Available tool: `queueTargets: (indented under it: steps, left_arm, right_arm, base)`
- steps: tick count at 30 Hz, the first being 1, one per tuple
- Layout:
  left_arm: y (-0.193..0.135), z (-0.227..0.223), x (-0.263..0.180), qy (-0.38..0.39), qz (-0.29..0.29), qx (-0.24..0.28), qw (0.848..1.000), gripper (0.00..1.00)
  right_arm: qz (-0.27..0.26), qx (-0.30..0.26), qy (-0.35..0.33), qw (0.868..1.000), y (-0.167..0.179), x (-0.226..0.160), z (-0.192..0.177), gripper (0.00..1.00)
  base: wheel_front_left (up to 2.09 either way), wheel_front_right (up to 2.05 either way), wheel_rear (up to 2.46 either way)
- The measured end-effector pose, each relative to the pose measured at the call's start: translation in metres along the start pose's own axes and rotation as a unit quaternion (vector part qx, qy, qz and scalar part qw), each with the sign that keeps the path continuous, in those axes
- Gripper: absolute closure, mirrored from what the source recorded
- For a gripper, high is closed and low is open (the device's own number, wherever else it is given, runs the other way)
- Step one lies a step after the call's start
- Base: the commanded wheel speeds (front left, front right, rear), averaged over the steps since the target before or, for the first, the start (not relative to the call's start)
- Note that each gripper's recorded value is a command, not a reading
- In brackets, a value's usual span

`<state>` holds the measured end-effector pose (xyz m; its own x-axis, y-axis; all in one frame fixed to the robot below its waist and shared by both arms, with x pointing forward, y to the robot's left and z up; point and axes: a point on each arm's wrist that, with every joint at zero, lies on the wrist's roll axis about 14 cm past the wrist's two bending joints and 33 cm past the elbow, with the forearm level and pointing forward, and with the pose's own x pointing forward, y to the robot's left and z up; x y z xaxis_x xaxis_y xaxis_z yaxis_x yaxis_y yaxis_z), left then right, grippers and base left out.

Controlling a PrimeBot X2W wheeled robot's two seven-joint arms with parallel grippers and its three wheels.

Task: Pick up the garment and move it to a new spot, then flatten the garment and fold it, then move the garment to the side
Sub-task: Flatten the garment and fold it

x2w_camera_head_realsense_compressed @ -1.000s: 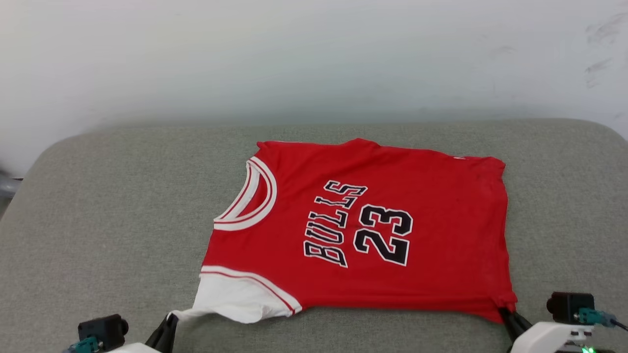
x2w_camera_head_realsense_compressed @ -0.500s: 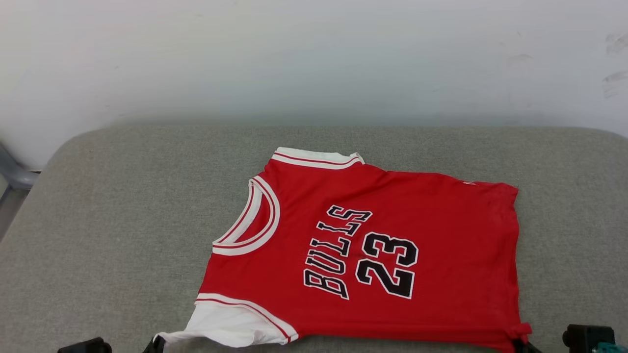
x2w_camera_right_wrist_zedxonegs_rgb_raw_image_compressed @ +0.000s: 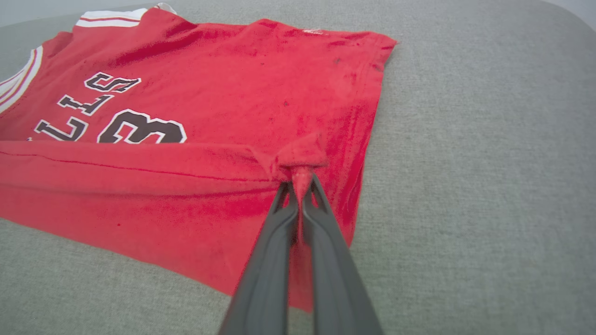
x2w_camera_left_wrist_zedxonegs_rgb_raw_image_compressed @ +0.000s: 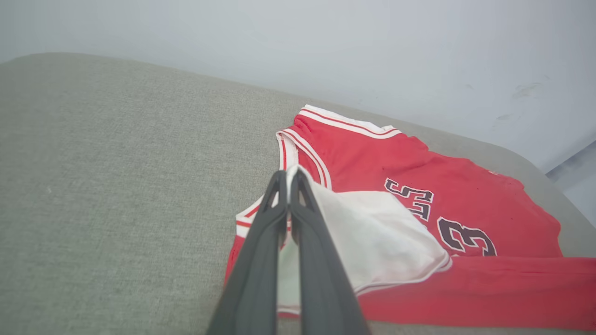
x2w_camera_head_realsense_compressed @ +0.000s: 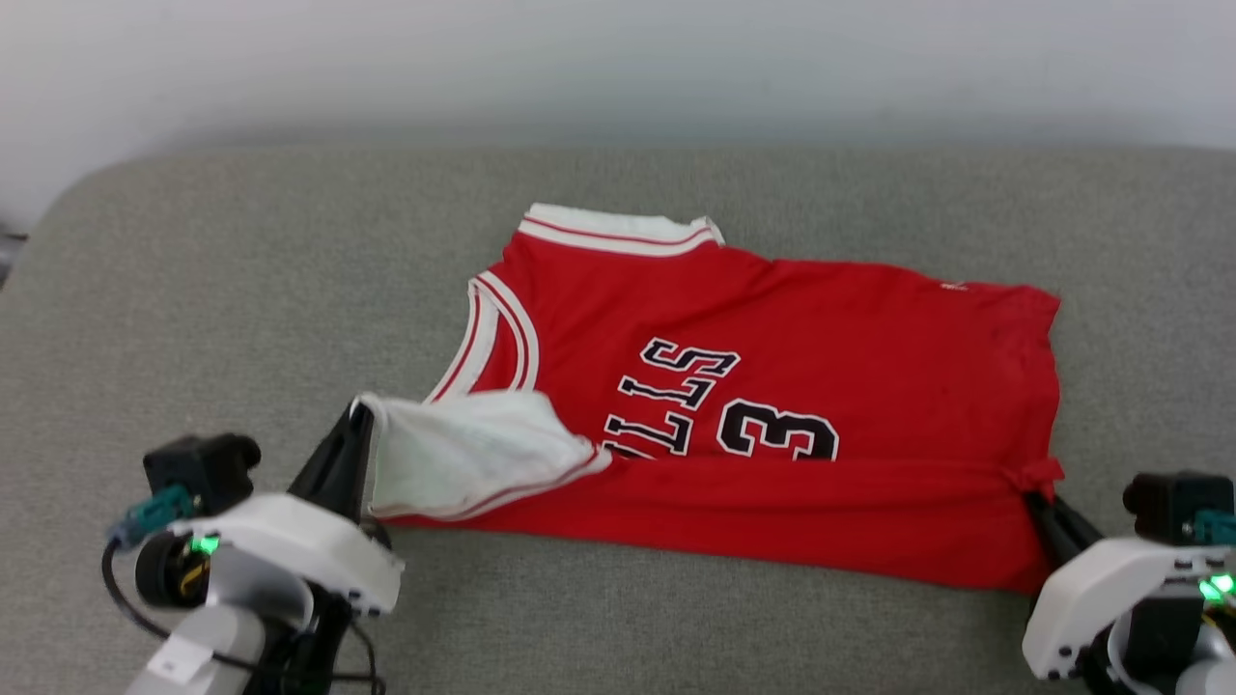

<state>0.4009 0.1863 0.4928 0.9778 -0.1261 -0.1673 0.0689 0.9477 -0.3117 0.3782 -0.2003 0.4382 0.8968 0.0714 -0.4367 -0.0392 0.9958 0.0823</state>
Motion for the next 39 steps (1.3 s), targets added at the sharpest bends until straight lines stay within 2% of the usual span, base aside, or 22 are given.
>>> queueTargets:
  steps: [6, 12, 13, 14, 15, 16, 17, 18, 19, 24, 29, 35, 39]
  left_arm:
    - [0.001, -0.011, 0.05, 0.014, -0.016, 0.012, 1.0, 1.0]
    - [0.008, -0.054, 0.076, 0.084, -0.019, 0.006, 0.996, 1.0]
    - [0.01, -0.062, 0.078, 0.098, -0.02, 0.004, 0.995, 1.0]
    - [0.009, -0.07, 0.079, 0.111, -0.023, 0.0, 0.994, 1.0]
    - [0.009, -0.076, 0.079, 0.123, -0.024, -0.004, 0.992, 1.0]
    - [0.008, -0.081, 0.079, 0.132, -0.026, -0.008, 0.991, 0.8]
    - [0.009, -0.084, 0.08, 0.136, -0.024, -0.01, 0.99, 0.53]
    - [0.01, -0.084, 0.08, 0.137, -0.022, -0.01, 0.99, 0.08]
    - [0.011, -0.083, 0.081, 0.134, -0.02, -0.011, 0.991, 0.0]
    - [0.016, -0.069, 0.079, 0.111, -0.012, -0.008, 0.994, 0.0]
    - [0.029, -0.048, 0.07, 0.101, 0.003, 0.006, 0.995, 0.0]
    - [0.034, -0.039, 0.051, 0.173, -0.005, 0.02, 0.985, 0.0]
    - [0.027, -0.054, 0.033, 0.267, -0.022, 0.005, 0.963, 0.0]
  right_arm:
    - [-0.005, -0.007, 0.033, 0.999, -0.005, 0.034, -0.012, 1.0]
    - [-0.007, -0.003, 0.067, 0.998, -0.007, 0.053, -0.036, 1.0]
    - [-0.008, -0.002, 0.068, 0.998, -0.007, 0.055, -0.038, 0.91]
    - [-0.008, 0.0, 0.069, 0.998, -0.008, 0.056, -0.04, 0.7]
    - [-0.008, 0.0, 0.071, 0.997, -0.008, 0.056, -0.042, 0.57]
    - [-0.009, 0.002, 0.075, 0.997, -0.007, 0.056, -0.045, 0.0]
    - [-0.007, 0.003, 0.07, 0.998, -0.006, 0.056, -0.044, 0.0]
    - [-0.007, 0.006, 0.063, 0.998, -0.006, 0.057, -0.042, 0.0]
    - [-0.007, 0.009, 0.051, 0.999, -0.005, 0.056, -0.038, 0.0]
    - [-0.007, 0.031, -0.048, 0.998, -0.001, 0.051, -0.003, 0.0]
    - [-0.009, 0.036, -0.112, 0.993, -0.001, 0.038, 0.022, 0.0]
    - [-0.016, 0.033, -0.148, 0.988, -0.004, 0.02, 0.04, 0.0]
    - [-0.021, 0.032, -0.155, 0.987, -0.006, 0.012, 0.044, 0.0]
  base:
    - [0.0, 0.0, 0.0]
    - [0.0, 0.0, 0.0]
    - [0.0, 0.0, 0.0]
    - [0.0, 0.0, 0.0]
    - [0.0, 0.0, 0.0]
    - [0.0, 0.0, 0.0]
    - [0.0, 0.0, 0.0]
    - [0.0, 0.0, 0.0]
    - [0.0, 0.0, 0.0]
    - [0.0, 0.0, 0.0]
    - [0.0, 0.0, 0.0]
    - [0.0, 0.0, 0.0]
    - [0.0, 0.0, 0.0]
